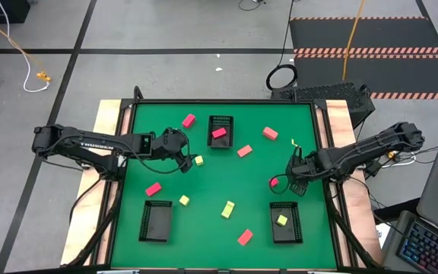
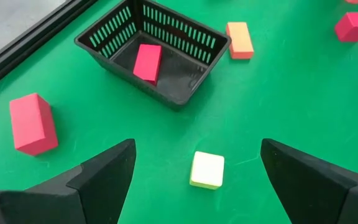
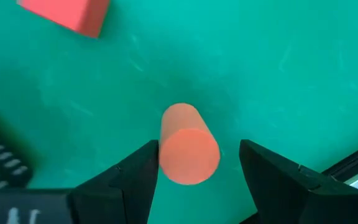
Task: Sort & place blocks by color
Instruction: Put the orange block into the bottom left black bin
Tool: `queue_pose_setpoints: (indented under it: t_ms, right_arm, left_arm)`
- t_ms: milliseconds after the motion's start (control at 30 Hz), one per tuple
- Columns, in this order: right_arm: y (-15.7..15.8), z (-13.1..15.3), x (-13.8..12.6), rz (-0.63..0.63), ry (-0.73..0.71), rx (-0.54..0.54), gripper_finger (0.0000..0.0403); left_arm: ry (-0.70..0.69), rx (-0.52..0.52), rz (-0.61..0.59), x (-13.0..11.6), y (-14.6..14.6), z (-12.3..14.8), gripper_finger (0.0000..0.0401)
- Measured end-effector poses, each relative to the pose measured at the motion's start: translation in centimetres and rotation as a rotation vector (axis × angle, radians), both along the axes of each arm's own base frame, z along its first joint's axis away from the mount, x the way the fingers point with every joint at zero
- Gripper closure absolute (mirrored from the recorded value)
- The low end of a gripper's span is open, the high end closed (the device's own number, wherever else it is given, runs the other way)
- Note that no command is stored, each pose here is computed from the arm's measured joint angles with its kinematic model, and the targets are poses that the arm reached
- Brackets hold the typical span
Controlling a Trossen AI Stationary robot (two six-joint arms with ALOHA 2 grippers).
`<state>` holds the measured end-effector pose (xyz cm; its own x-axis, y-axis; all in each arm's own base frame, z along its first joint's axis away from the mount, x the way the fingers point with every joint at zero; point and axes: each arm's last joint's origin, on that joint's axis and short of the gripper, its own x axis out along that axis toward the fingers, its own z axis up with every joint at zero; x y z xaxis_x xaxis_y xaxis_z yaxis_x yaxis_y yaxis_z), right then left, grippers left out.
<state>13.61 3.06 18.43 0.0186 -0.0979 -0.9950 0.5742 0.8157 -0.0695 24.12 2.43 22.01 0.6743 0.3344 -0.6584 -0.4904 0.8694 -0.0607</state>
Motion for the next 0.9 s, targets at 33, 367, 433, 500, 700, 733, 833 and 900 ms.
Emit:
queue_pose_setpoints:
  t_ms: [33,367,433,500,700,733,833,900]
  right_arm:
    - [0.0,-0.4,-0.1,0.0,0.005,-0.001,0.0186]
    - [-0.2,-2.3,-0.7,0.023,0.011,-0.004,0.0223]
    - [-0.2,-2.3,-0.7,0.032,0.011,-0.005,0.0258]
    - [-0.2,-2.2,-0.6,0.039,0.005,-0.004,0.0288]
    - [-0.1,-2.2,-0.3,0.068,-0.03,-0.001,0.0288]
    - [-0.1,-2.2,-0.2,0.074,-0.039,0.0,0.0288]
    - [0.0,-2.2,0.0,0.094,-0.058,0.003,0.0288]
    - [0.0,-2.2,0.1,0.108,-0.076,0.006,0.0288]
  left_arm:
    - [-0.005,0.0,0.0,0.0,0.0,0.0,0.0055]
    - [-0.025,0.006,-0.004,0.2,0.0,0.2,0.0054]
    - [-0.032,0.006,-0.004,0.2,0.0,0.2,0.0054]
    - [-0.045,0.007,-0.004,0.3,0.0,0.3,0.0055]
    - [-0.074,0.009,-0.004,0.5,0.0,0.6,0.0054]
    - [-0.076,0.01,-0.004,0.5,0.0,0.6,0.0054]
    - [-0.076,0.01,-0.004,0.5,0.0,0.6,0.0054]
    - [-0.077,0.01,-0.004,0.5,0.0,0.6,0.0054]
